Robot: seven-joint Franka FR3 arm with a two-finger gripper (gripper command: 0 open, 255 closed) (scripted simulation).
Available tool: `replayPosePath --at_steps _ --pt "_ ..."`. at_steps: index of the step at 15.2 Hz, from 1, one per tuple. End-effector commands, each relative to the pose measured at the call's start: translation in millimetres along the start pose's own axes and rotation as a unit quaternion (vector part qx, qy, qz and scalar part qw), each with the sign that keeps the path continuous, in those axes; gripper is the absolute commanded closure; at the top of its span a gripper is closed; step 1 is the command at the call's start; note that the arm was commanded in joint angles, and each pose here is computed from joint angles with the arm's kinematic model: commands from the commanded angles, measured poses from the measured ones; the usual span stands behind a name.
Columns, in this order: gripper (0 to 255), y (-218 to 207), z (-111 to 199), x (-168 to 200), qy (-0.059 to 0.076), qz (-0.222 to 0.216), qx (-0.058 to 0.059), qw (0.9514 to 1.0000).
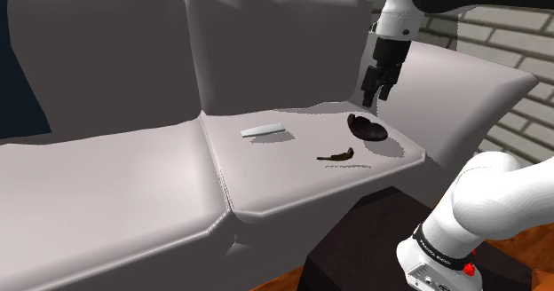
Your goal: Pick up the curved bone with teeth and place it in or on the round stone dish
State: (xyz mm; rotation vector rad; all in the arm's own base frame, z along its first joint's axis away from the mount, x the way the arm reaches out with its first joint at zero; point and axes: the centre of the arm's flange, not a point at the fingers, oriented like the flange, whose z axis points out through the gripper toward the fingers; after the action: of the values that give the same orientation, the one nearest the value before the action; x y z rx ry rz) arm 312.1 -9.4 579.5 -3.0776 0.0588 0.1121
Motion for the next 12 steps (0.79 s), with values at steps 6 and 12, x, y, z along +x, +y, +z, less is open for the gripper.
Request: replayPosePath --at_steps 6,12 --pt "0 44.3 52.1 1.6 0.017 -0.103 0.012 0.9944" --pt "0 93.7 115.6 17.7 0.037 -0.226 0.026 0.9731"
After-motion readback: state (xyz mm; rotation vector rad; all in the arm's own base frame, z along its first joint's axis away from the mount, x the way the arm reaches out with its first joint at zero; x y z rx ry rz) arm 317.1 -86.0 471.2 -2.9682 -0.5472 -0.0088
